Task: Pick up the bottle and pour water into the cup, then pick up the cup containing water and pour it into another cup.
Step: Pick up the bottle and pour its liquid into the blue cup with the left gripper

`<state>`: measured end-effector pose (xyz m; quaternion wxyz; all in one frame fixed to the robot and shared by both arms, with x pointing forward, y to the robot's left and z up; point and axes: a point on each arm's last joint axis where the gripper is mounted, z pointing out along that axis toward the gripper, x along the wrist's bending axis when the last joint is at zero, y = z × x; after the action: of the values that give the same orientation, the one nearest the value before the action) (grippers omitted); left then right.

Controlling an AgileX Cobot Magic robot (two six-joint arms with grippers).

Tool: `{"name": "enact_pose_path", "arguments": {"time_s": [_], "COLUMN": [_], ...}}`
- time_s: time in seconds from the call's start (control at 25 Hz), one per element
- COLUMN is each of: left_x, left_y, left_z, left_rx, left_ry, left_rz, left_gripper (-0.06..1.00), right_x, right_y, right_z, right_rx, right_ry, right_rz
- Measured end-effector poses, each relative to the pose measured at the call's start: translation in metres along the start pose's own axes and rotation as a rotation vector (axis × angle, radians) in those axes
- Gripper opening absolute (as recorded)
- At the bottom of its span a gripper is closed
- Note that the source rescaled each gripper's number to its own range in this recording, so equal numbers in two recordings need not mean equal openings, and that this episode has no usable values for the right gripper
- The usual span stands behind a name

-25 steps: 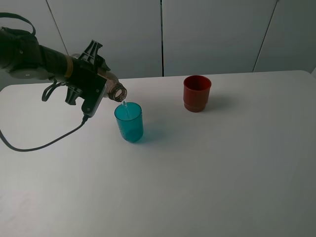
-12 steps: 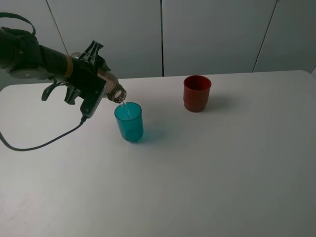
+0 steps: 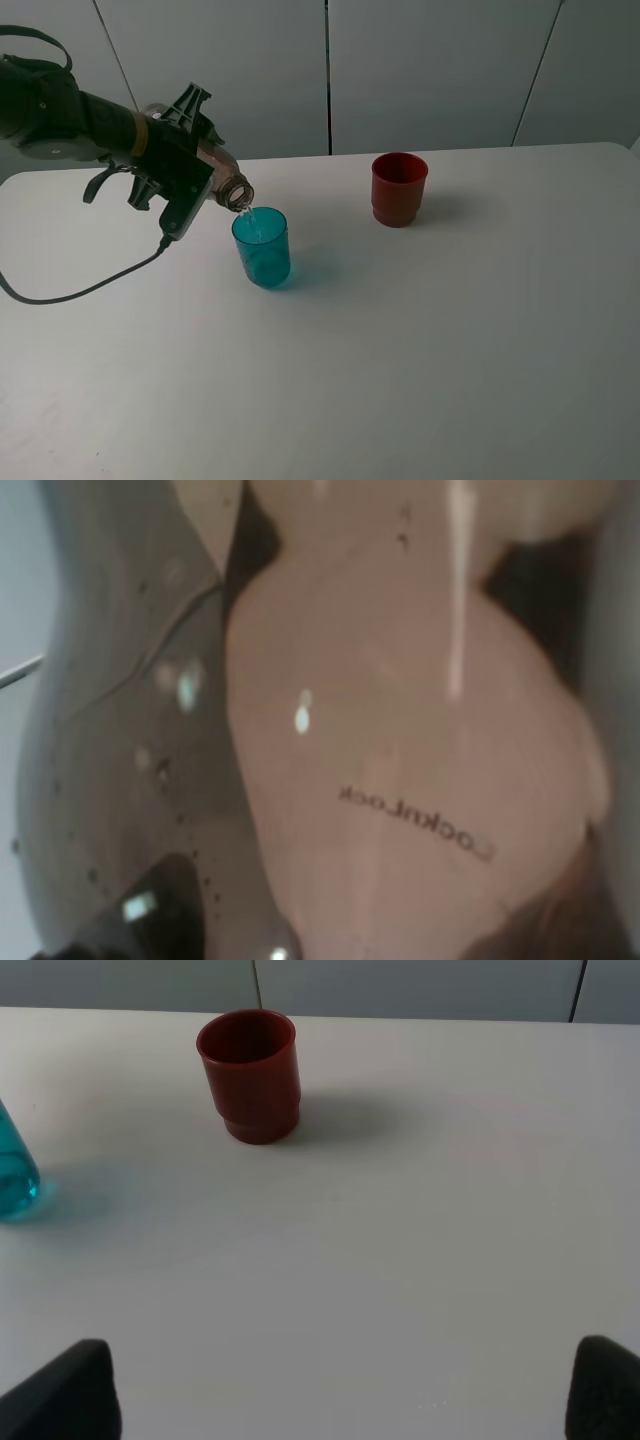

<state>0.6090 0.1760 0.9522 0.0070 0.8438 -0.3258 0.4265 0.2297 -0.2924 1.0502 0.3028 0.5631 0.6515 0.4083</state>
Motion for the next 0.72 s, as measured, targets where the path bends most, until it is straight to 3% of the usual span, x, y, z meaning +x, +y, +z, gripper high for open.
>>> {"name": "enact_pose_path", "arguments": {"time_s": [0.72], "left_x": [0.0059], "left_y": [-0.0025], "left_z": [-0.0004], "left_rx": [0.007], "left_ry": [0.017], "left_rz": [0.028], "left_gripper": [0.0], "right_x": [0.0], "right_y": [0.0], "right_z": [0.0], "right_rx": [0.0], "right_ry": [0.0], "right_rz": [0.0]}}
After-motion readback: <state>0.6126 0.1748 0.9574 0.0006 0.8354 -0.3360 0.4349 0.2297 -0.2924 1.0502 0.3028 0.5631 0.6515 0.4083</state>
